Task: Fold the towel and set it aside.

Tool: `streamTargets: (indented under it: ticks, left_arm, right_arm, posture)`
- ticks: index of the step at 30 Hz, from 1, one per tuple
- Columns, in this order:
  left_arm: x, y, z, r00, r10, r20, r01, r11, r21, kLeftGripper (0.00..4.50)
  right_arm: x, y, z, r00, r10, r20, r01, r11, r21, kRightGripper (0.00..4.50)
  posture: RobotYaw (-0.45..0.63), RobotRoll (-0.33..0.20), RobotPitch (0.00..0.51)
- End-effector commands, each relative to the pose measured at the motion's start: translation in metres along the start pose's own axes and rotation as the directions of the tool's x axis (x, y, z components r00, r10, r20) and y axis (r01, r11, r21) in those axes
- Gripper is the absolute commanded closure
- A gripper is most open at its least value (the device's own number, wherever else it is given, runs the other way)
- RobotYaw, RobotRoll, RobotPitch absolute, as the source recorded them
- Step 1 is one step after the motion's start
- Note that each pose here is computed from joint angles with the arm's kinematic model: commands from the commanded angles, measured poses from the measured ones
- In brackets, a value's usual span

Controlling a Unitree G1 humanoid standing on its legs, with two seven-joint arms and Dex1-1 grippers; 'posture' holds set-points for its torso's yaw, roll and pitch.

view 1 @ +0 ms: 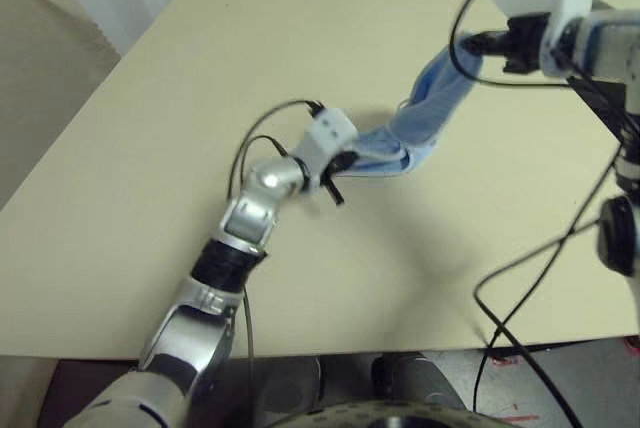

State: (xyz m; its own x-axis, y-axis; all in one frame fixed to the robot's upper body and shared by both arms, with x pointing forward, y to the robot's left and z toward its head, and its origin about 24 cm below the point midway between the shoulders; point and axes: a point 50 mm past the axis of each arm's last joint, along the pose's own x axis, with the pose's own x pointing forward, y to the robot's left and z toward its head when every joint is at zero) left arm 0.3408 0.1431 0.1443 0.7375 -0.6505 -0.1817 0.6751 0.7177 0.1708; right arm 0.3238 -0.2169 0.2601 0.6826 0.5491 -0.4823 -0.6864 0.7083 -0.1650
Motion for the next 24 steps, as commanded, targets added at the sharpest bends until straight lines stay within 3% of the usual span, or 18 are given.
streamTargets:
  ticks: [1,6,12,18,24]
  left_arm:
    - [-0.017,0.032,0.008,0.997,0.072,0.038,-0.068,0.994,-0.088,4.48]
    - [-0.037,0.068,0.023,0.988,0.145,0.061,-0.138,0.985,-0.107,4.48]
    - [-0.055,0.1,0.043,0.968,0.227,0.103,-0.217,0.97,-0.106,4.48]
    - [-0.072,0.128,0.063,0.938,0.313,0.149,-0.301,0.948,-0.1,4.48]
    - [-0.08,0.142,0.075,0.92,0.352,0.171,-0.345,0.936,-0.069,4.48]
  right_arm:
    - [-0.005,-0.001,-0.013,0.996,0.056,-0.071,-0.063,0.993,-0.097,4.5]
    - [-0.009,-0.022,-0.026,0.989,-0.017,-0.145,-0.013,0.979,-0.203,4.5]
    - [-0.01,-0.047,-0.029,0.972,-0.174,-0.16,0.097,0.91,-0.402,4.5]
    - [-0.008,-0.068,-0.01,0.942,-0.334,0.025,0.304,0.82,-0.486,4.5]
    - [-0.012,-0.083,0.008,0.869,-0.461,0.18,0.489,0.74,-0.462,4.5]
  posture:
    - [0.04,0.0,0.03]
    - [0.04,0.0,0.029]
    - [0.04,0.0,0.029]
    - [0.04,0.0,0.027]
    - [0.04,0.0,0.023]
